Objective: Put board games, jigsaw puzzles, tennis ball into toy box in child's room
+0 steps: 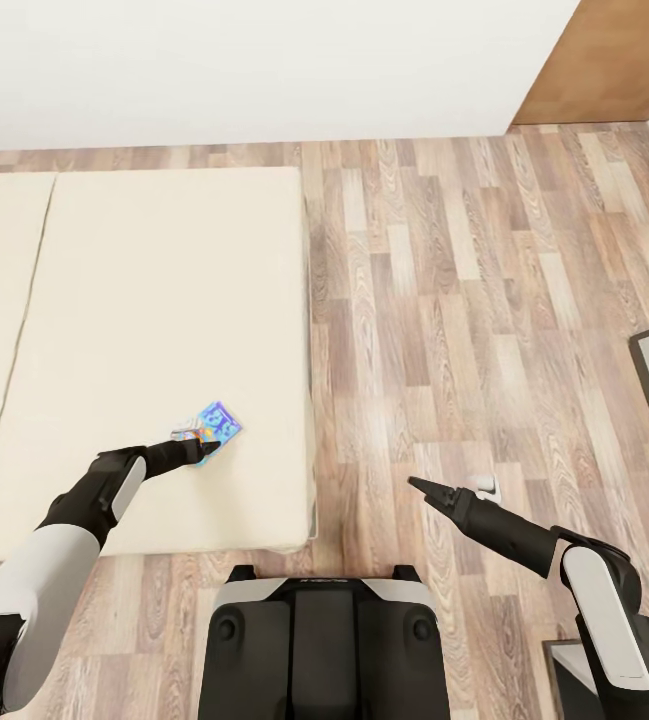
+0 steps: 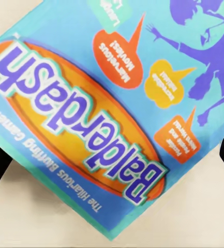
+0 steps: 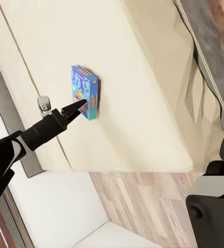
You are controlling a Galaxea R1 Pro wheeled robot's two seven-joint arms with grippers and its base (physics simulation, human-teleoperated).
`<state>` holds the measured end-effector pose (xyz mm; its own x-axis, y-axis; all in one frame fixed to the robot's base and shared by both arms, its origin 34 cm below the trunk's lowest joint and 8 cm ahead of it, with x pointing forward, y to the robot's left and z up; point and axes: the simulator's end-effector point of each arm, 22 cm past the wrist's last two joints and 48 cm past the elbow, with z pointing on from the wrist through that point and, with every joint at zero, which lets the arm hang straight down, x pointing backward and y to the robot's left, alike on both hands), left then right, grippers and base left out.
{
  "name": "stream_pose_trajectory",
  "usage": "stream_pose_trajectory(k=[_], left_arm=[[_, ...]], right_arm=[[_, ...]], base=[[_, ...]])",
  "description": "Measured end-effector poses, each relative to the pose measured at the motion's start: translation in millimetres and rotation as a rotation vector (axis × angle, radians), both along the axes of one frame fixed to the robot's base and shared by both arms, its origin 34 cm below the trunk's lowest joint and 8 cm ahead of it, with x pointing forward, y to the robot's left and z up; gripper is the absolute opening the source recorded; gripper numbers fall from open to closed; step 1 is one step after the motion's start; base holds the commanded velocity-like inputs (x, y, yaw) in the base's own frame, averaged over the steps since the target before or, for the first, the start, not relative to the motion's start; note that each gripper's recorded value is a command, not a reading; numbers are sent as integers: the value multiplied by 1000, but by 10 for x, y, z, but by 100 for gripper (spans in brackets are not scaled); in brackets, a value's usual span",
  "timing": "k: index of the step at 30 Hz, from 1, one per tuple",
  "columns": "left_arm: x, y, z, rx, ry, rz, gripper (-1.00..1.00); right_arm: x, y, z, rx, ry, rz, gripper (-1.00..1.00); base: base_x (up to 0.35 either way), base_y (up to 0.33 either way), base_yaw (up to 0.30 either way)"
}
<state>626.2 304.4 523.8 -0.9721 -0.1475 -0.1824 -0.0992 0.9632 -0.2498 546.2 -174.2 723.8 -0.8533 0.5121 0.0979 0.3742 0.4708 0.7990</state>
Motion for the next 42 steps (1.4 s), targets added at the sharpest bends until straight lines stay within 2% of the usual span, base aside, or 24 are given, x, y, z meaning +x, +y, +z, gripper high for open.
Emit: stream_pose_trajectory(k=[29,36,42], left_arm=[[4,52,7,5,-1,2,100],[30,31,41,-22,-11,-6,100],[69,215,95,-11,-19,-11,100]], right_arm=[[2,-1,-1,-1,-1,-1,100],[2,-1,-1,-1,-1,-1,100],[3,-1,-1,-1,-1,-1,100]], base=[[0,-49,0],[0,-1,0],[0,0,0]])
